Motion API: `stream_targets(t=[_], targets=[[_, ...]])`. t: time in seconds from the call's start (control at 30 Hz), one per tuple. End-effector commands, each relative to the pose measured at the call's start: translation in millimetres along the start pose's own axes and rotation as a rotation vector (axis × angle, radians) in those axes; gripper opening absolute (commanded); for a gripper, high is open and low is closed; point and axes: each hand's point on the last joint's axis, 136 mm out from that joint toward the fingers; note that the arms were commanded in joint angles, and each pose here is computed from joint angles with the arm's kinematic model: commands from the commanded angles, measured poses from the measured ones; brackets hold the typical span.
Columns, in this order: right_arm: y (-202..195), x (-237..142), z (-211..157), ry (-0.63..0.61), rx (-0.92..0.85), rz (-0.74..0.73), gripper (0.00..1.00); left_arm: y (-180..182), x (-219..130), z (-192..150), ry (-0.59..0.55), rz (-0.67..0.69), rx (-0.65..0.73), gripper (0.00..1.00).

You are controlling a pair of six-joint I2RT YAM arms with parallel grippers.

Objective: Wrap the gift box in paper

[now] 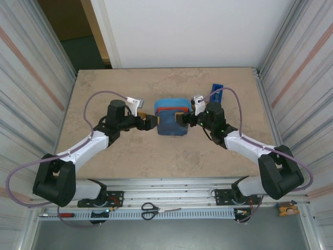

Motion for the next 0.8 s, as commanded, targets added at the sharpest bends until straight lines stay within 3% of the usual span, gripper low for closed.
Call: stream_targets(t=[0.0,0.37,0.77], targets=[[-0.7,6.8,9.4,-0.021,0.023,0.006,0.90,-11.1,2.1,19.1,-0.036,-0.041,0.031,0.98],[-13.2,14.2,-0.9,0.023,0.078,-0.022,0.73,-12.9,17.1,24.4,-0.007,-0.008,0.066,0.99],[-21.4,17.0,-24.7,0.111,0.106,-0.060,0.68,-3.3,52.4,11.4,0.092,0.112,0.065,0.99]])
Point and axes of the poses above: each hand's point on the last joint's axis, 136 mm out from that joint toward the fingers, its own x axis out along the fingers, its own y axis along the line the jaws close on, z = x × y, and after that the axes turned 8 degrees about x, right-handed
